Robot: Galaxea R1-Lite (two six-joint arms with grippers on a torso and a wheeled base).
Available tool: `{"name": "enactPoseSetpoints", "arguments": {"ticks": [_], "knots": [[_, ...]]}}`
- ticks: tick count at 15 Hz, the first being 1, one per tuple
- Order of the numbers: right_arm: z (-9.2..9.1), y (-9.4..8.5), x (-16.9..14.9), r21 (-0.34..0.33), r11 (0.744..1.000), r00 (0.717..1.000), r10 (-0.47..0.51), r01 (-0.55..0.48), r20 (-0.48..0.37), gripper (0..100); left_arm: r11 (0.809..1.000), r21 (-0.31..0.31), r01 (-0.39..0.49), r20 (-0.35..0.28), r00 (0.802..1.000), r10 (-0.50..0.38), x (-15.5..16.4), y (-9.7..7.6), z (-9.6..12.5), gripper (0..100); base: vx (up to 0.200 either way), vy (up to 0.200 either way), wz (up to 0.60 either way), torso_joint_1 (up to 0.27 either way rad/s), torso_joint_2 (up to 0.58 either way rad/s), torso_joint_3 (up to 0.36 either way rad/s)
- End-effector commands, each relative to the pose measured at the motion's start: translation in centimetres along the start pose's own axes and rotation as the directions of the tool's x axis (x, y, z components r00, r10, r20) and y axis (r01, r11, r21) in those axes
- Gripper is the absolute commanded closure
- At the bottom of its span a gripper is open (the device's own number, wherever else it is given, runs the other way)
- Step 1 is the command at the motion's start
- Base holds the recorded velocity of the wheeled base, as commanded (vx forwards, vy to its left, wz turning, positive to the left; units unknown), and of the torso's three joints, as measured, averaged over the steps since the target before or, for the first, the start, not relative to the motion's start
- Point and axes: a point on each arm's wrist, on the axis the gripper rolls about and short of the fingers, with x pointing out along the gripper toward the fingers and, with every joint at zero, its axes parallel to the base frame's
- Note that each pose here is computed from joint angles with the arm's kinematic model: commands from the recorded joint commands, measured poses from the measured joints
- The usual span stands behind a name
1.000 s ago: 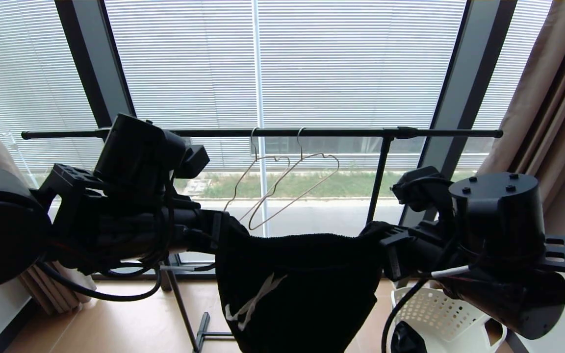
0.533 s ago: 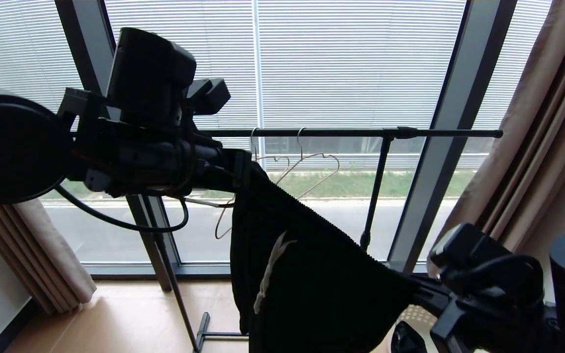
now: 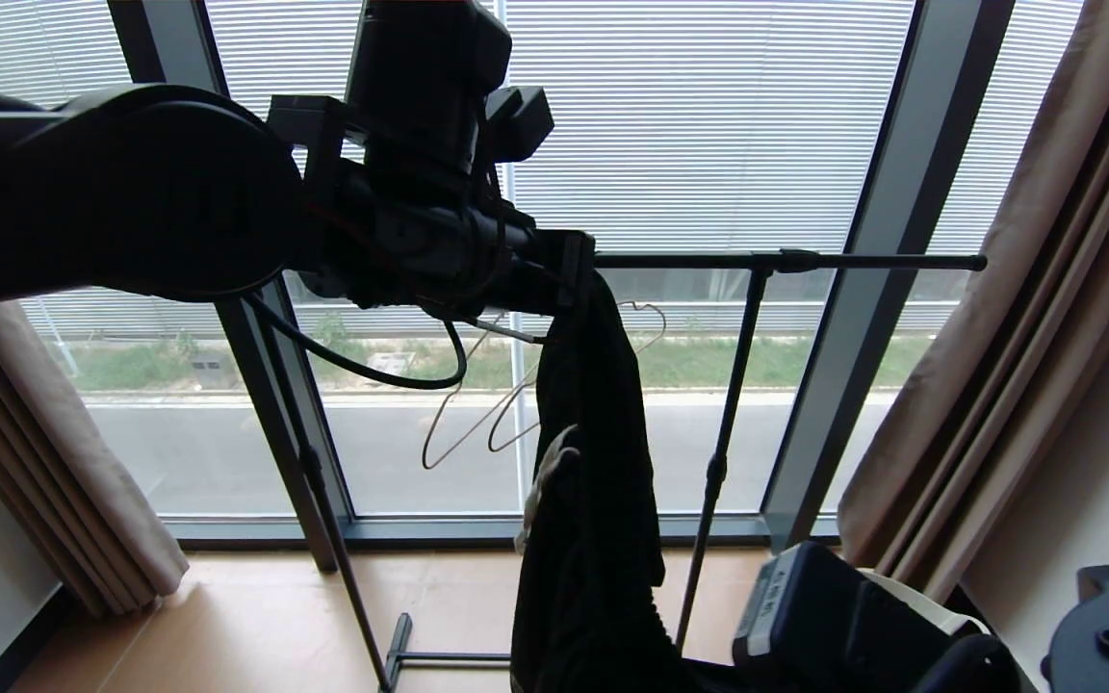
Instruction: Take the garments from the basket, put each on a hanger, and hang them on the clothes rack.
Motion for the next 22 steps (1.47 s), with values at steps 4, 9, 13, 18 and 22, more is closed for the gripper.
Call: {"name": "enactPoseSetpoints", "arguments": {"ticks": [4, 9, 13, 18, 22], "knots": [[2.3, 3.6, 5.5, 0.141, 0.989, 0.997, -0.047, 0.038, 0.063, 100, 0.999, 0.016, 0.03, -0.019, 0.999, -0.03, 0.0, -1.3, -0.2, 100, 0.0, 0.0, 0.0, 0.0, 0.0, 0.0], [-0.4, -0.1, 1.5, 0.19, 0.973, 0.989, -0.145, 0.134, 0.043, 100, 1.0, 0.007, -0.019, -0.067, 0.998, 0.019, -3.1, 1.6, -1.0, 100, 0.0, 0.0, 0.0, 0.0, 0.0, 0.0], [-2.3, -6.6, 0.2, 0.275, 0.884, 0.925, -0.373, 0.378, -0.072, 100, 0.999, 0.034, -0.002, -0.106, 0.994, 0.006, -7.7, 3.2, -3.3, 100, 0.0, 0.0, 0.0, 0.0, 0.0, 0.0], [1.9, -11.3, 3.9, 0.37, 0.785, 0.856, -0.514, 0.497, -0.059, 100, 0.991, 0.109, 0.074, -0.21, 0.977, -0.05, -11.1, 1.9, -8.3, 100, 0.0, 0.0, 0.0, 0.0, 0.0, 0.0], [8.0, -12.7, 9.9, 0.424, 0.776, 0.846, -0.532, 0.466, 0.045, 100, 0.964, 0.159, 0.211, -0.367, 0.92, -0.141, -12.1, -0.8, -13.6, 100, 0.0, 0.0, 0.0, 0.0, 0.0, 0.0]]}}
